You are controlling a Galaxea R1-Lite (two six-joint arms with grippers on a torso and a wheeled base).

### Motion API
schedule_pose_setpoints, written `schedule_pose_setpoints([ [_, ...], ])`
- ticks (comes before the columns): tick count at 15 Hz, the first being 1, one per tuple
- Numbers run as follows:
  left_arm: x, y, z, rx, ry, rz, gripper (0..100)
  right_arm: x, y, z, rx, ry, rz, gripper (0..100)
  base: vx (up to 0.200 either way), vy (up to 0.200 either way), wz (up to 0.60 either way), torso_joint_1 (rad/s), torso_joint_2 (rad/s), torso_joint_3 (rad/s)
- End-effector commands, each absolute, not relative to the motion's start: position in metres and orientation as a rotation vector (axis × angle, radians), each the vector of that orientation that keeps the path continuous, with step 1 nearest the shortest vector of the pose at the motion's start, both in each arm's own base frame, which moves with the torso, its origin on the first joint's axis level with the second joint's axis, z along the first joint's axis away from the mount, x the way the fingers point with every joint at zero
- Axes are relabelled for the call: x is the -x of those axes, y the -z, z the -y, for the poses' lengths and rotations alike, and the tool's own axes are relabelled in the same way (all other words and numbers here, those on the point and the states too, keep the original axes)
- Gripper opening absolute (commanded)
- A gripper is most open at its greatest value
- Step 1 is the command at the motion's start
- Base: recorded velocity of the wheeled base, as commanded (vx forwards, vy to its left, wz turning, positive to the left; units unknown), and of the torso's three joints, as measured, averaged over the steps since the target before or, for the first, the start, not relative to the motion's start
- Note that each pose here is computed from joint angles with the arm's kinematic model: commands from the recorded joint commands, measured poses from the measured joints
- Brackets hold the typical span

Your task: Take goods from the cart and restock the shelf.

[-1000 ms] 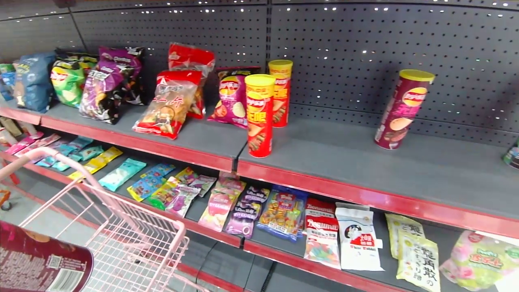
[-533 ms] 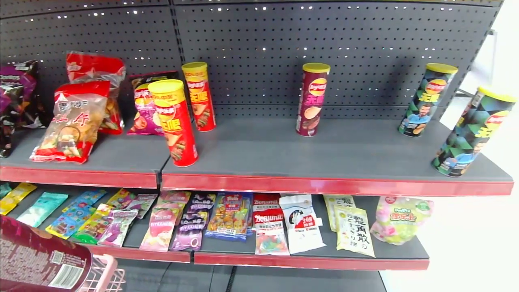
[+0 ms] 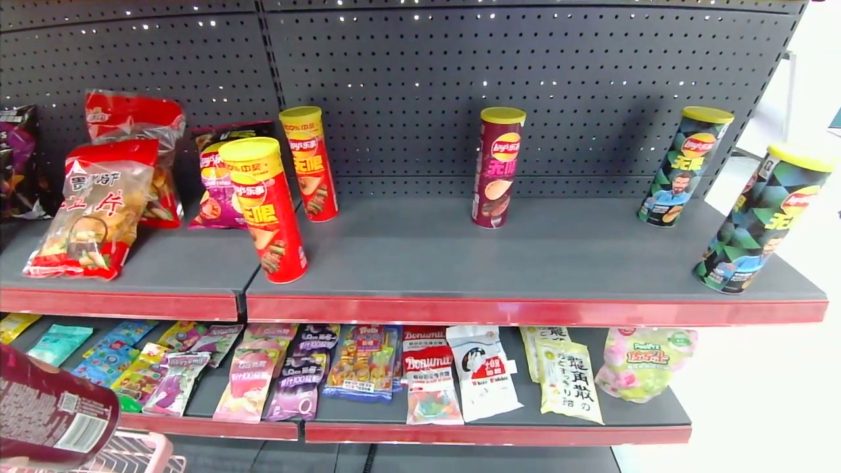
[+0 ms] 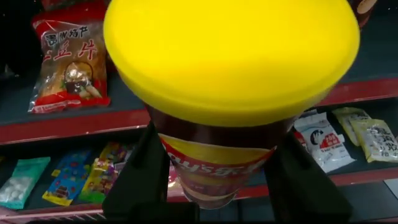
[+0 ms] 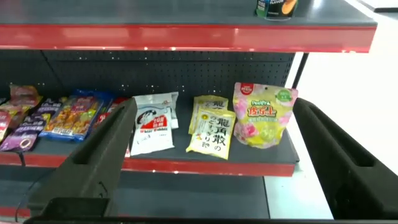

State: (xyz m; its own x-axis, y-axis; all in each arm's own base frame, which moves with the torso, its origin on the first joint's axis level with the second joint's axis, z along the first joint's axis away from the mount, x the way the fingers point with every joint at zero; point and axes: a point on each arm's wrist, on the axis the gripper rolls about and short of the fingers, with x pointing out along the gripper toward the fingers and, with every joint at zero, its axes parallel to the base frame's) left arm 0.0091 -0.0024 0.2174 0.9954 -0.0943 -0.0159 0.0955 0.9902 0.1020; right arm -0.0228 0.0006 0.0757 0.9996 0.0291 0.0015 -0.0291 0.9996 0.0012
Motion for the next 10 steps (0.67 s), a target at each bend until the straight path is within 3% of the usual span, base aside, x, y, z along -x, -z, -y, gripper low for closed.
schedule_pose_setpoints([
  [1, -0.009, -0.217, 0.002, -0.103, 0.096, -0.012, 0, 0.023, -0.076, -0.001, -0.002, -0.031, 0.002, 100, 0.2, 0.0, 0.0, 0.012, 0.01, -0.002],
  [2, -0.009, -0.218, 0.002, -0.111, 0.097, -0.004, 0, 0.023, -0.076, -0.001, 0.002, -0.031, 0.002, 100, 0.2, 0.0, 0.0, 0.012, 0.01, -0.002],
  [6, 0.009, -0.211, 0.004, -0.121, 0.161, 0.058, 0, 0.023, -0.076, -0.001, 0.005, -0.04, 0.003, 100, 0.0, 0.0, 0.0, 0.0, 0.0, 0.0],
  [8, 0.014, -0.207, 0.004, -0.123, 0.183, 0.074, 0, 0.024, -0.088, -0.002, 0.024, -0.124, 0.029, 100, 0.0, 0.0, 0.0, 0.0, 0.0, 0.0],
  [10, 0.015, -0.212, 0.005, -0.114, 0.253, 0.075, 0, -0.009, -0.199, -0.004, -0.021, -0.201, -0.014, 100, 0.0, 0.0, 0.0, 0.0, 0.0, 0.0],
])
